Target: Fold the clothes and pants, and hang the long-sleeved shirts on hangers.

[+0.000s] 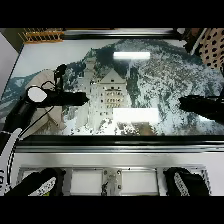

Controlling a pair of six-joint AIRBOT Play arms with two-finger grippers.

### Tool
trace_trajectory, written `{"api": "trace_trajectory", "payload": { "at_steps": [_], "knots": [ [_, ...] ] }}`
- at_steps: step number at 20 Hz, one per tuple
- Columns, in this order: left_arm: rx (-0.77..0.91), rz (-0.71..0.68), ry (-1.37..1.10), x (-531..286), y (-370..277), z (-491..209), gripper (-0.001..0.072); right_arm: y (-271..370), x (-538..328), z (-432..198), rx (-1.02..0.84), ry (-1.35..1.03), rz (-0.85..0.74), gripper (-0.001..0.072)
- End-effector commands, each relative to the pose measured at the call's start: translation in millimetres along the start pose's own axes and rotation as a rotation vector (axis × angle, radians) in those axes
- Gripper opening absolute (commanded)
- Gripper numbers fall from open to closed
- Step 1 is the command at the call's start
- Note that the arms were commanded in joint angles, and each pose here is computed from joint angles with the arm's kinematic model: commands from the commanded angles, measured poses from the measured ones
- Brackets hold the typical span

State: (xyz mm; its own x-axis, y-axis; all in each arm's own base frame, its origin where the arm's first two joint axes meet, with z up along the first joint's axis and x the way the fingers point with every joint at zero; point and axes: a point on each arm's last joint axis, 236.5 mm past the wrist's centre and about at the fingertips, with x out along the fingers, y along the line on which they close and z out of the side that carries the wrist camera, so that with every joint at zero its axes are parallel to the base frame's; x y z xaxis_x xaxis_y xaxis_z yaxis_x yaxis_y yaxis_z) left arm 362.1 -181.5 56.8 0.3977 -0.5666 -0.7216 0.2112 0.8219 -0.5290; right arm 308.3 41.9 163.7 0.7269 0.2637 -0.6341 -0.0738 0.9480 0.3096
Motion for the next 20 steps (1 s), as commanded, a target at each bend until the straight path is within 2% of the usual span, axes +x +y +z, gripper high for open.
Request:
{"api": "trace_trajectory", "payload": {
  "at_steps": [1, 13, 14, 15, 18, 20],
  "knots": [
    [-0.001, 0.001, 0.001, 1, 1, 0, 0.0007, 0, 1, -1, 0.001, 0.004, 0.000, 0.0012],
    [-0.012, 0.017, 0.004, 7, 10, 2, 0.0012, 0, 1, -2, 0.002, 0.005, 0.000, 0.0011],
    [0.004, 0.048, 0.012, 0, 19, 5, 0.0275, 0, 1, -2, 0.002, 0.005, 0.000, 0.0011],
    [0.029, 0.115, 0.047, -12, 38, 4, 0.0696, 0, 1, -2, 0.002, 0.005, 0.001, 0.0011],
    [-0.100, 0.477, 0.106, -65, 138, -8, 0.0677, 0, 1, -2, 0.002, 0.005, 0.001, 0.0011],
    [-0.195, 0.624, 0.085, -86, 189, -24, 0.0677, 0, 1, -2, 0.002, 0.005, 0.000, 0.0011]
  ]
}}
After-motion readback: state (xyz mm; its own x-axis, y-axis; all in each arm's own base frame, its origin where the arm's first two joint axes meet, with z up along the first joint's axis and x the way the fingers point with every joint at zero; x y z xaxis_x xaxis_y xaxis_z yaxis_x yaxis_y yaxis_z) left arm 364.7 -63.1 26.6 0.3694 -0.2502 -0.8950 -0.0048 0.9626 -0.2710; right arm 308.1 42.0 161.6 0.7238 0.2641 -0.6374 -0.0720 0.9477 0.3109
